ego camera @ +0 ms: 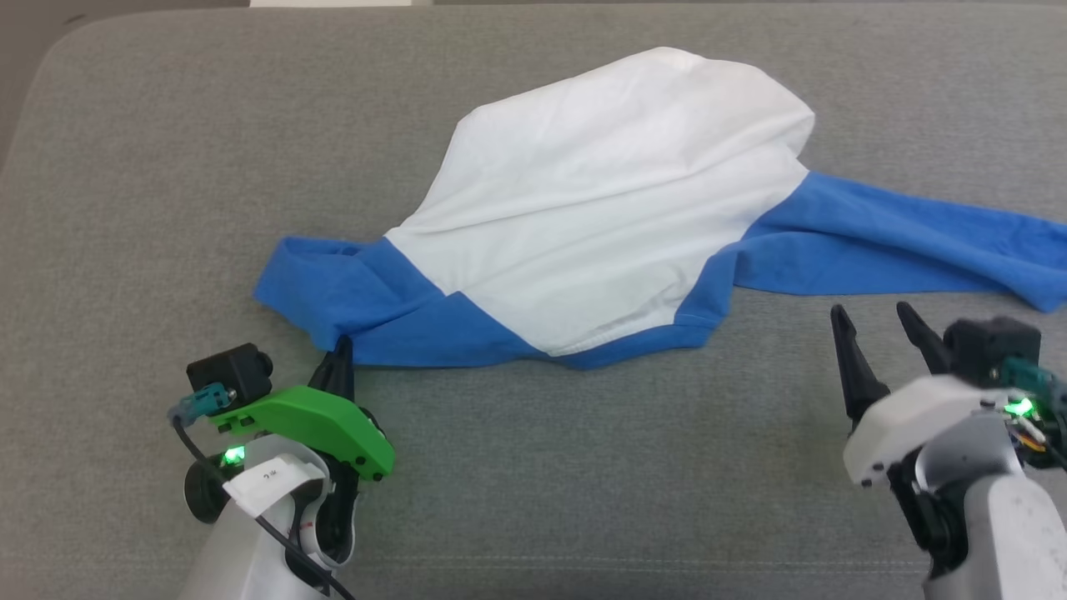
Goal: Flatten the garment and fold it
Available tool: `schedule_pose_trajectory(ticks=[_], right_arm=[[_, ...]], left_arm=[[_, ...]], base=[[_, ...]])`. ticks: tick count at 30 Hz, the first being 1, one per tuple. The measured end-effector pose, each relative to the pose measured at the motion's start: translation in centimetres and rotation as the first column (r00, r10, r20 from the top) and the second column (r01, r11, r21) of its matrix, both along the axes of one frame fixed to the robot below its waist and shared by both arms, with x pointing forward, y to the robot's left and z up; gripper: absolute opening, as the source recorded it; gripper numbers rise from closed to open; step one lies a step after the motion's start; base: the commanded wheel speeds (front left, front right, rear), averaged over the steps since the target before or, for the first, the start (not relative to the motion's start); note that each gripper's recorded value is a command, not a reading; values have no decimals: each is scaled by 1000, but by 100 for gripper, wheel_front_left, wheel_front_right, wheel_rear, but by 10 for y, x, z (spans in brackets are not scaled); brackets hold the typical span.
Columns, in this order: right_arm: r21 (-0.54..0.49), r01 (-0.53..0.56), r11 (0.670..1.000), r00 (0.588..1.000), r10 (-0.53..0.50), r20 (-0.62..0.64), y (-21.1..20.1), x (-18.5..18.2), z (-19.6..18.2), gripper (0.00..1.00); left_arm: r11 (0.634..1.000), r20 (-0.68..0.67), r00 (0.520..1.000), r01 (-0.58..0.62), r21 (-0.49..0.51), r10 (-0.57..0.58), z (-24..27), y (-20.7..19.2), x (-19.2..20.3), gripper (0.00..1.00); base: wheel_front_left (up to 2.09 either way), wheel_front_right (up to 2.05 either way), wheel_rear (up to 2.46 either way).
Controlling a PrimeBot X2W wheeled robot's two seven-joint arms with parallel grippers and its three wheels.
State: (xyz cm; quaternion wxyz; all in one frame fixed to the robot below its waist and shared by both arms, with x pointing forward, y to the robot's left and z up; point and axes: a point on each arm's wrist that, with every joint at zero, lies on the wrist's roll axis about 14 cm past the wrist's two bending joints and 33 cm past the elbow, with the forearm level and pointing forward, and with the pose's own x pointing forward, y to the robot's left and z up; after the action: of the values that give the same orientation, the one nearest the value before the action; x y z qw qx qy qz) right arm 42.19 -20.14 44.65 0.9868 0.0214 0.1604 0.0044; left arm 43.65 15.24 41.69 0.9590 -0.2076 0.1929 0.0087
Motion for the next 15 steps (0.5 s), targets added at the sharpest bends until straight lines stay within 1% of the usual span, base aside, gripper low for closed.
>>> schedule_pose_trajectory(ticks=[4,7,10,13,15], right_arm=[[14,-16,1000,996,17,-87,7,19,-14,100],[-52,-47,998,985,38,-166,12,33,-27,100],[-130,-88,988,961,50,-273,15,40,-47,100],[-184,-120,976,920,40,-389,14,41,-69,100],[-210,-123,970,905,22,-424,11,43,-76,100]], left_arm=[[1000,4,1000,-12,0,12,0,5,-2,0],[1000,-2,1000,-20,1,20,-3,8,-2,0],[1000,-7,1000,-18,0,18,-6,8,0,0],[1000,-10,1000,-12,-2,12,-8,7,2,0],[1000,-8,1000,-11,-4,11,-10,7,4,0]], base=[[0,0,0],[0,0,0],[0,0,0],[0,0,0],[0,0,0]])
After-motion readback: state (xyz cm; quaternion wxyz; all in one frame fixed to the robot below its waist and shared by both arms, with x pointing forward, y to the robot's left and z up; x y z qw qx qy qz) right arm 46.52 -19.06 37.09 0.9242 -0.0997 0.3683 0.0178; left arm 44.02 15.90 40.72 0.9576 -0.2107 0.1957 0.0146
